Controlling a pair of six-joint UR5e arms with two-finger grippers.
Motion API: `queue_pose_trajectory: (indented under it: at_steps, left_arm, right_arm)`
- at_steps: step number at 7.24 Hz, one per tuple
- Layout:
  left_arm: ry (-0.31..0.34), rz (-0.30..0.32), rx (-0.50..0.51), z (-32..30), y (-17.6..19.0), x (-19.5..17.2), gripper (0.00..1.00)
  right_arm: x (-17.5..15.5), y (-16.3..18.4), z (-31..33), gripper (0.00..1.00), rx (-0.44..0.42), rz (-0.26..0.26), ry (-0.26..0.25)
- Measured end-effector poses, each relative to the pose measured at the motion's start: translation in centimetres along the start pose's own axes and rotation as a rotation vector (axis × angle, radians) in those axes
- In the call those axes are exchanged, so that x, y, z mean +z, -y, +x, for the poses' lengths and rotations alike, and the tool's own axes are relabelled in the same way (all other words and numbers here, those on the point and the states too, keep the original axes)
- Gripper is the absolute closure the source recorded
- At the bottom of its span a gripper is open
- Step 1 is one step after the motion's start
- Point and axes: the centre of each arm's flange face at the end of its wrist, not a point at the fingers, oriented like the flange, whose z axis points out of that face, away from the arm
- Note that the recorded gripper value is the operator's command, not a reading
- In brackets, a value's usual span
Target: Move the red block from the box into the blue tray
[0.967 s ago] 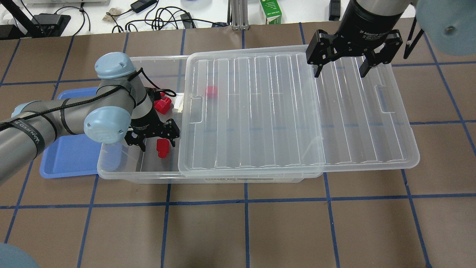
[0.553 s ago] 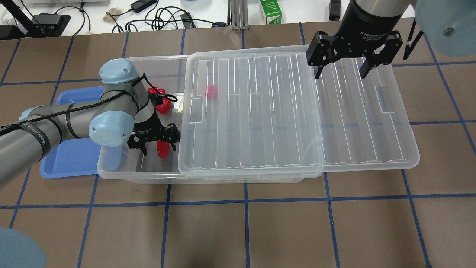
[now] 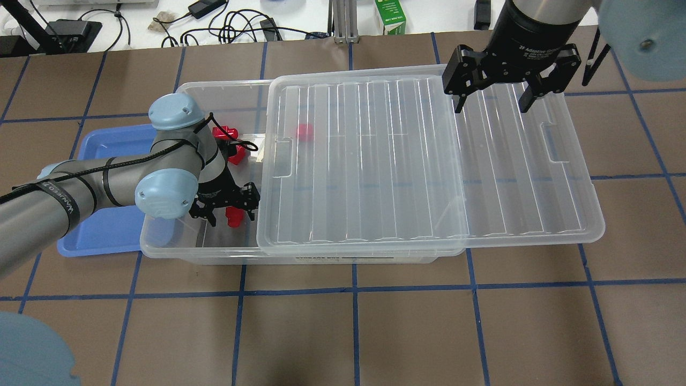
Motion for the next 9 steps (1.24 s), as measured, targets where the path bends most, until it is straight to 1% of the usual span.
queue_pose_trajectory:
  at_steps: [1, 2, 4, 5, 7, 9]
  left_arm:
    - [0.004, 0.008, 0.024, 0.0, 0.1, -0.2, 1.0]
    - [0.005, 0.024, 0.039, -0.1, 0.1, -1.0, 1.0]
    - [-0.001, 0.068, 0.033, -0.3, 0.6, -4.2, 1.0]
    - [-0.003, 0.074, 0.03, -0.4, 0.9, -6.9, 1.0]
    - [-0.006, 0.076, 0.034, -0.3, 1.3, -13.8, 1.0]
    - [-0.002, 0.109, 0.063, -1.2, 0.6, -20.9, 1.0]
  right_arm:
    - [0.0, 0.1, 0.2, 0.0, 0.003, 0.0, -0.002]
    - [0.1, 0.1, 0.2, 0.0, 0.003, -0.001, -0.003]
    - [0.0, -0.1, 0.1, 0.0, 0.001, 0.0, -0.002]
    - [-0.1, -0.2, 0.0, 0.0, -0.001, 0.002, -0.002]
    - [-0.2, -0.2, -0.1, 0.0, -0.002, 0.003, -0.001]
    - [-0.2, -0.2, 0.0, 0.0, 0.0, 0.003, -0.001]
